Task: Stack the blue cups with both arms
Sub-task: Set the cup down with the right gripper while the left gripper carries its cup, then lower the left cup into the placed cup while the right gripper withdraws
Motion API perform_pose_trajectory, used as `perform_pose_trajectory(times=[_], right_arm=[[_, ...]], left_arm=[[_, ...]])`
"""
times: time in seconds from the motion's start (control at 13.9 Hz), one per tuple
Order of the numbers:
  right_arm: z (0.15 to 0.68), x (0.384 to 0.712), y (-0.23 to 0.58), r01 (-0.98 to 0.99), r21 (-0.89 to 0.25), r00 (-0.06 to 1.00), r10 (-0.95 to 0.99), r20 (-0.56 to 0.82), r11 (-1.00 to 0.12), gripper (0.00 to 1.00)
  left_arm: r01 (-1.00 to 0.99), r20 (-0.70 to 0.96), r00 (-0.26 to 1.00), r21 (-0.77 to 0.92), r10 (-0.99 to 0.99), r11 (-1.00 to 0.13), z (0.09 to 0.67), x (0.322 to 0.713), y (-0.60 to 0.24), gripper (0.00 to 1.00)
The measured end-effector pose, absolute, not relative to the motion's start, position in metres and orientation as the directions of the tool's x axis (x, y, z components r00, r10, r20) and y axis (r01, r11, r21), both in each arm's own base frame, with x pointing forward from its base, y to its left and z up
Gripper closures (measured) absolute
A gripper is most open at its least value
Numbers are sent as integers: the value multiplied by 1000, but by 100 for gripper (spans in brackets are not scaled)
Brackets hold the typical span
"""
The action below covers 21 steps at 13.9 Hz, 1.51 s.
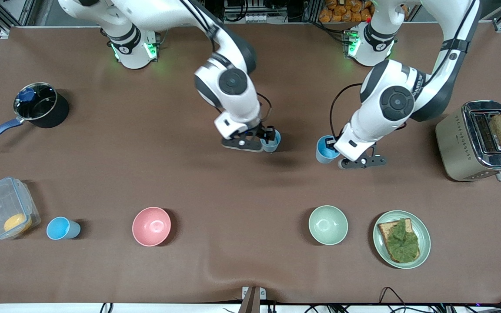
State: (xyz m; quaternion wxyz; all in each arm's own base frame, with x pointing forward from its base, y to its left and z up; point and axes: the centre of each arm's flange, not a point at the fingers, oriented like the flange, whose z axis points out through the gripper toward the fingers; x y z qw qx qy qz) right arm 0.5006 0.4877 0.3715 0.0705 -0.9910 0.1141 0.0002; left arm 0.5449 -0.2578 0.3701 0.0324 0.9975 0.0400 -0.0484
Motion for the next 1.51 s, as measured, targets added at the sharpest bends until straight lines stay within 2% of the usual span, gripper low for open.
perform_pose_trajectory(times=[0.14, 0.5, 0.72, 0.93, 1.15, 1.37, 1.51], right_arm=[[425, 510, 442, -192, -120, 981, -194, 1, -974, 0], [519, 542, 291, -67, -34, 998, -67, -1, -997, 0], [558, 558, 188, 12, -66, 1000, 14, -22, -998, 0], [587, 561, 95, -19, -122, 999, -15, -31, -992, 0], [611, 558, 52, -44, -130, 999, -44, -2, -990, 0], [624, 558, 24, -25, -110, 1000, -27, 16, -994, 0], [628, 558, 12, 0, -56, 1000, -1, 29, -998, 0]], left_arm=[[73, -104, 992, 70, 66, -995, 367, 535, -279, 96], [79, -126, 990, 88, 68, -993, 358, 500, -362, 96], [79, -155, 986, 93, 64, -993, 344, 485, -403, 96], [65, -185, 982, 89, 47, -994, 327, 479, -416, 96], [42, -211, 977, 75, 25, -996, 307, 469, -427, 96], [40, -219, 975, 70, 24, -997, 301, 469, -428, 96], [43, -218, 976, 69, 27, -997, 301, 471, -426, 96]])
